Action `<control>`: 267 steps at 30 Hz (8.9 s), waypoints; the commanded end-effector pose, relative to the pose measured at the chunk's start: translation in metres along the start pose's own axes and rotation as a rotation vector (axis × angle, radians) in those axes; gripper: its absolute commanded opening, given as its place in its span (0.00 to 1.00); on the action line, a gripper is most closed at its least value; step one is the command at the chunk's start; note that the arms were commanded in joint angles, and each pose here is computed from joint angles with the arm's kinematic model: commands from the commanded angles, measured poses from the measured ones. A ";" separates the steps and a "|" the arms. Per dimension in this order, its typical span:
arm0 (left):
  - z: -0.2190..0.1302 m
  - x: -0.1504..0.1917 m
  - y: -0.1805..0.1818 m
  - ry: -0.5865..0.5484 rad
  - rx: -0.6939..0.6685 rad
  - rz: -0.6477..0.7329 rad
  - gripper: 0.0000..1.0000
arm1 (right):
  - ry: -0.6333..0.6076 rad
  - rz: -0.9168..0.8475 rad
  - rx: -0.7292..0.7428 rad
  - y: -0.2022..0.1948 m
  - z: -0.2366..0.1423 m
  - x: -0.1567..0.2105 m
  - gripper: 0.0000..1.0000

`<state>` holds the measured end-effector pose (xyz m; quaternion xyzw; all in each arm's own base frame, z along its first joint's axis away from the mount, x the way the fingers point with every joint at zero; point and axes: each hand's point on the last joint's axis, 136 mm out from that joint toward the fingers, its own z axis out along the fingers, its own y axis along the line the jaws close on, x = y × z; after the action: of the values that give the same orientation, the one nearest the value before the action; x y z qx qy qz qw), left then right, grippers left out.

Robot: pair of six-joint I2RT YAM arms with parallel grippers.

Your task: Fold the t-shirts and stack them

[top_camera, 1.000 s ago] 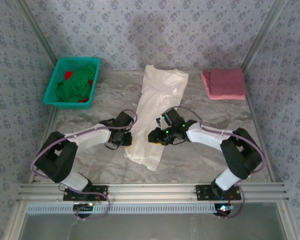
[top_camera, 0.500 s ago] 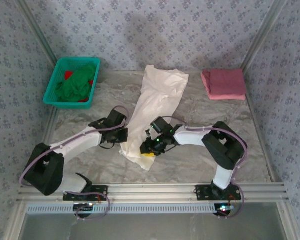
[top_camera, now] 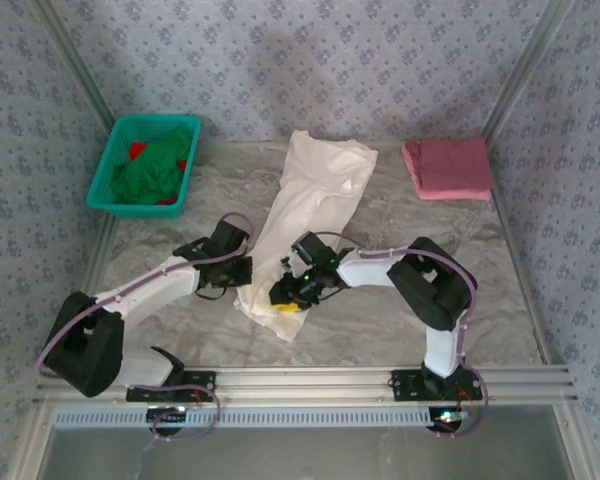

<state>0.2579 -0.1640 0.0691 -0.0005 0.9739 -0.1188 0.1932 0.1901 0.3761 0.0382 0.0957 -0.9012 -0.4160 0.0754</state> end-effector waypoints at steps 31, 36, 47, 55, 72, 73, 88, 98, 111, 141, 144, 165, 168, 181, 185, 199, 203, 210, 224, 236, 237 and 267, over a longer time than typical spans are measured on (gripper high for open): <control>-0.009 0.014 0.003 0.054 0.024 -0.004 0.33 | 0.002 -0.034 -0.079 0.044 -0.063 0.023 0.00; -0.018 0.032 0.020 0.028 0.010 -0.028 0.34 | -0.028 -0.057 -0.130 0.063 -0.073 0.022 0.00; -0.022 0.048 0.031 -0.016 0.150 -0.210 0.33 | 0.012 -0.002 -0.093 0.046 -0.065 0.048 0.00; -0.019 0.072 0.010 0.055 0.242 -0.081 0.33 | -0.069 -0.012 -0.126 0.066 -0.073 0.025 0.00; 0.005 0.049 -0.026 -0.024 0.330 0.043 0.54 | -0.097 -0.021 -0.156 0.080 -0.084 0.018 0.00; 0.007 0.049 -0.026 -0.021 0.328 0.041 0.46 | -0.101 -0.020 -0.155 0.080 -0.084 0.017 0.00; -0.025 0.074 0.035 -0.041 0.158 -0.249 0.21 | -0.121 -0.017 -0.092 0.067 -0.097 0.025 0.00; -0.024 0.074 0.063 -0.061 0.105 -0.340 0.51 | 0.157 0.053 0.024 0.023 -0.014 0.100 0.02; -0.018 0.032 0.021 -0.010 0.189 -0.147 0.58 | -0.149 0.022 0.254 -0.015 -0.111 0.062 0.51; 0.084 -0.065 -0.108 0.026 0.338 -0.099 0.43 | -0.446 0.234 0.534 -0.137 -0.172 -0.195 0.05; 0.073 -0.070 -0.117 0.028 0.364 -0.099 0.42 | -0.463 0.197 0.515 -0.109 -0.186 -0.182 0.14; 0.046 0.064 -0.077 0.202 0.362 -0.025 0.59 | -0.310 0.159 0.113 -0.093 -0.113 0.016 0.49; 0.042 0.073 -0.072 0.205 0.352 -0.049 0.58 | -0.280 0.166 0.104 -0.092 -0.104 0.023 0.49; 0.027 0.114 -0.055 0.229 0.357 -0.099 0.57 | -0.397 0.245 0.209 -0.106 -0.150 0.057 0.54; 0.029 0.117 -0.066 0.234 0.382 -0.063 0.58 | -0.379 0.267 0.230 -0.121 -0.146 0.062 0.56; 0.032 0.129 -0.083 0.212 0.445 -0.016 0.35 | -0.295 0.180 0.181 -0.097 -0.104 0.057 0.37; 0.027 0.126 -0.081 0.180 0.457 -0.022 0.11 | -0.312 0.173 0.173 -0.092 -0.108 0.055 0.14; 0.005 0.124 -0.072 0.156 0.446 -0.042 0.00 | -0.304 0.175 0.167 -0.083 -0.117 0.076 0.00; 0.022 0.170 -0.046 0.416 0.277 -0.007 0.00 | -0.165 0.247 0.258 -0.115 -0.093 0.136 0.00; -0.035 0.067 -0.094 0.316 0.404 -0.085 0.00 | -0.363 0.174 0.107 -0.026 -0.163 0.057 0.00; -0.038 0.055 -0.097 0.315 0.423 -0.093 0.00 | -0.378 0.173 0.107 -0.023 -0.172 0.046 0.00; -0.008 -0.236 -0.066 0.053 0.143 0.004 0.53 | -0.597 0.177 0.262 -0.054 -0.282 -0.221 0.48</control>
<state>0.4700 -0.2465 0.1487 0.0233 0.9587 -0.2531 0.1274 0.4687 0.1950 0.1491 -0.1172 -0.9291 -0.3130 -0.1584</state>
